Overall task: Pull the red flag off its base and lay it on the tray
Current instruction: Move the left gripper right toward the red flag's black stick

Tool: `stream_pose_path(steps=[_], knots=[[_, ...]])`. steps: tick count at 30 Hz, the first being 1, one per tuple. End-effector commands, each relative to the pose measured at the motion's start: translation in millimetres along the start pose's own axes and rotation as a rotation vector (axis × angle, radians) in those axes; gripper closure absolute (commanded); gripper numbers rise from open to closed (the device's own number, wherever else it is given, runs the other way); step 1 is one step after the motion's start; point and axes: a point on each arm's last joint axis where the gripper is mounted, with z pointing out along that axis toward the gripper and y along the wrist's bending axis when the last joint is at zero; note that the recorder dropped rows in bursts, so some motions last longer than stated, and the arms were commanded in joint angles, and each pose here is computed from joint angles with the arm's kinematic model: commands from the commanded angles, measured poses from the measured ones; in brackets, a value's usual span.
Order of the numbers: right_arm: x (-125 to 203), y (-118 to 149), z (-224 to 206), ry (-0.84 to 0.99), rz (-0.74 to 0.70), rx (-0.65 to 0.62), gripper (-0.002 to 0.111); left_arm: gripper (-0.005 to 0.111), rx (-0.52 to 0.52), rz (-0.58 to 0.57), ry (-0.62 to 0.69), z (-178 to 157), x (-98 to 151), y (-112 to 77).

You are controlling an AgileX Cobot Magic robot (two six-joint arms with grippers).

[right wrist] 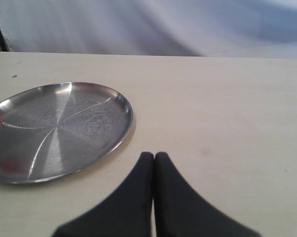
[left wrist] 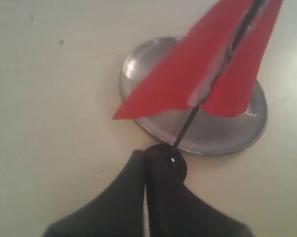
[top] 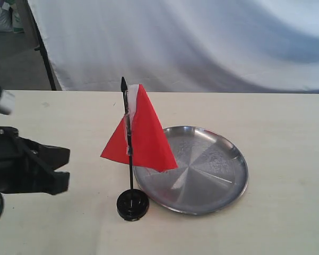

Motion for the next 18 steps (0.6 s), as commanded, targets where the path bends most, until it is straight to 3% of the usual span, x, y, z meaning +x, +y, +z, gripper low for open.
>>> stream_pose_path(steps=[1,8,13,15,18], knots=[[1,0,0,-0.006,-0.007,0.006,0.108,0.107,0.003,0.165,0.021,30,6,-9.7],[1,0,0,-0.006,-0.007,0.006,0.108,0.107,-0.046,0.112,0.051,61,18,-7.1],[1,0,0,-0.006,-0.007,0.006,0.108,0.106,-0.051,0.066,0.176,78,36,-5.4],[1,0,0,-0.006,-0.007,0.006,0.108,0.103,-0.055,0.067,0.212,84,41,-4.5],[1,0,0,-0.006,-0.007,0.006,0.108,0.086,-0.068,0.064,0.234,91,47,-2.5]])
